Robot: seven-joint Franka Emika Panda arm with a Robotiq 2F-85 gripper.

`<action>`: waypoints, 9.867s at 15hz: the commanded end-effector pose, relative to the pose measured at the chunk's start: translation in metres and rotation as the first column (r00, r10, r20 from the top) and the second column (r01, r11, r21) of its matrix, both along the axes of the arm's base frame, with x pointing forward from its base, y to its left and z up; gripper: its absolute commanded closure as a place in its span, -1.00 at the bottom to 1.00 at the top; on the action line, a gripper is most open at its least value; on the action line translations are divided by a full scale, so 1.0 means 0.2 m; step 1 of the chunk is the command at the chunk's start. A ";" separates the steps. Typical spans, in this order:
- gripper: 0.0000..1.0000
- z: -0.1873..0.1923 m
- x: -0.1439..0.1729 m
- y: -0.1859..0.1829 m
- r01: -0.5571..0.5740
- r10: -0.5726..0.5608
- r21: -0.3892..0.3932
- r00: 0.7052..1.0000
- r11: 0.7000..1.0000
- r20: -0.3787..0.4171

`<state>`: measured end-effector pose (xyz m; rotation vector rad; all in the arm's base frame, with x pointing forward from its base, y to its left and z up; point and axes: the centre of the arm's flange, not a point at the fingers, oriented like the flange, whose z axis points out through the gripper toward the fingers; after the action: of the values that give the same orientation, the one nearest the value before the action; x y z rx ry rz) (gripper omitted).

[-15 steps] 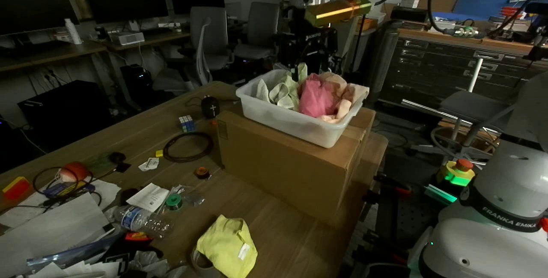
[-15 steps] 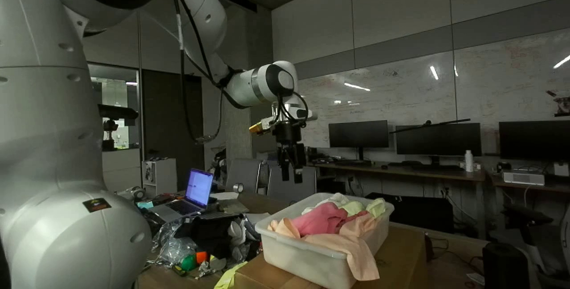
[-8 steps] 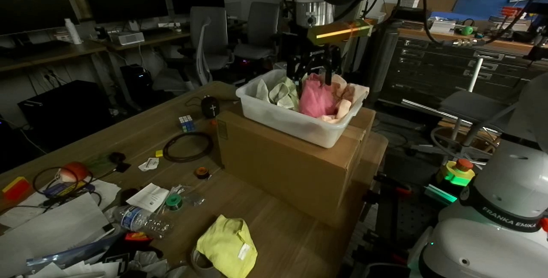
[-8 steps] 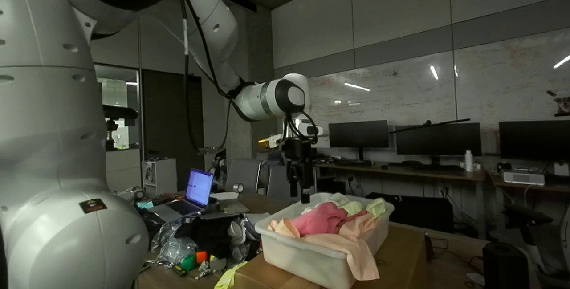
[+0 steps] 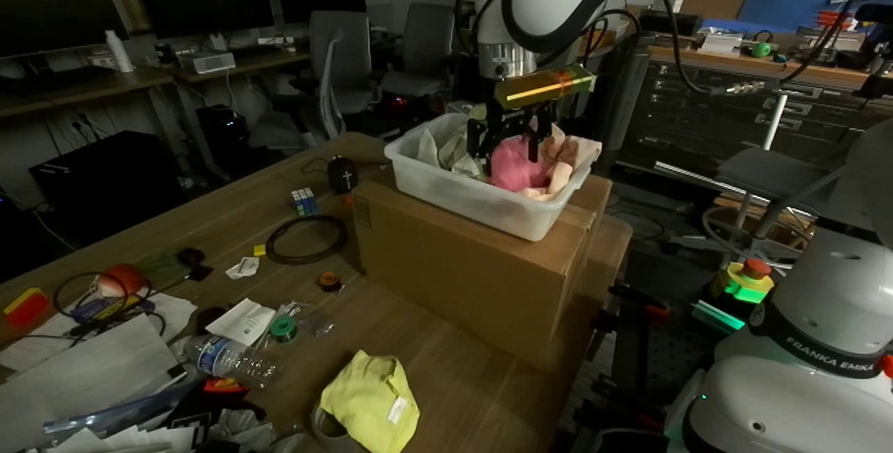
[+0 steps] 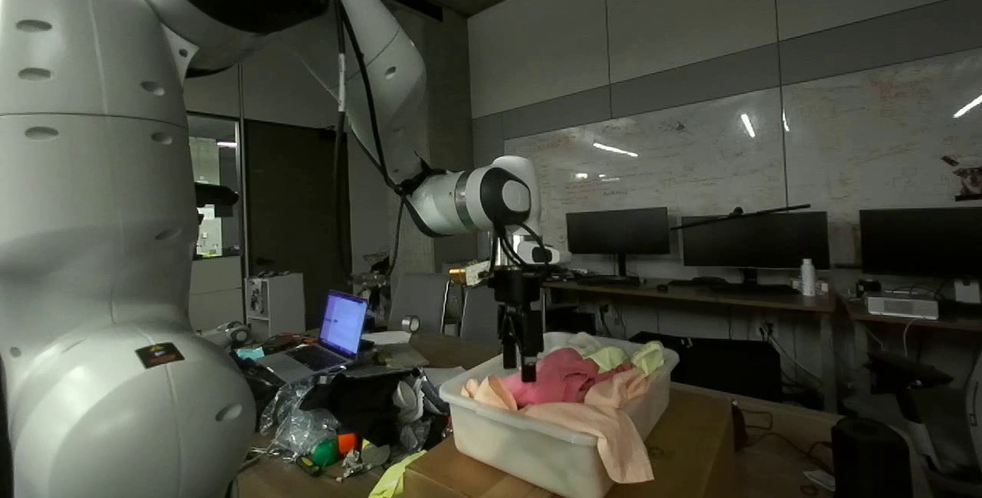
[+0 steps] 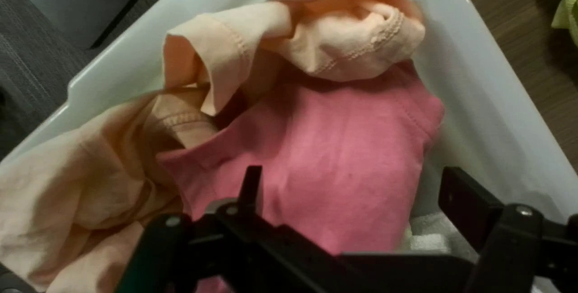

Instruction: Pick up the clothes from the box and put them on the table

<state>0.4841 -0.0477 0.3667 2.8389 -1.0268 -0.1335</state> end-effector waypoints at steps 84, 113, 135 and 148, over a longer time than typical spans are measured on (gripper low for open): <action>-1.00 1.04 0.06 1.13 -0.515 0.542 -0.170 0.798 0.840 0.262; -1.00 0.15 0.37 -0.06 -0.618 0.609 0.007 0.778 0.787 0.156; -0.46 -0.20 0.43 -0.13 -0.572 0.579 -0.088 0.800 0.815 0.160; 0.93 -0.10 0.35 -0.15 -0.503 0.505 -0.059 0.845 0.862 0.175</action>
<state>0.5656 -0.0778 0.3277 3.0311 -0.1995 0.1622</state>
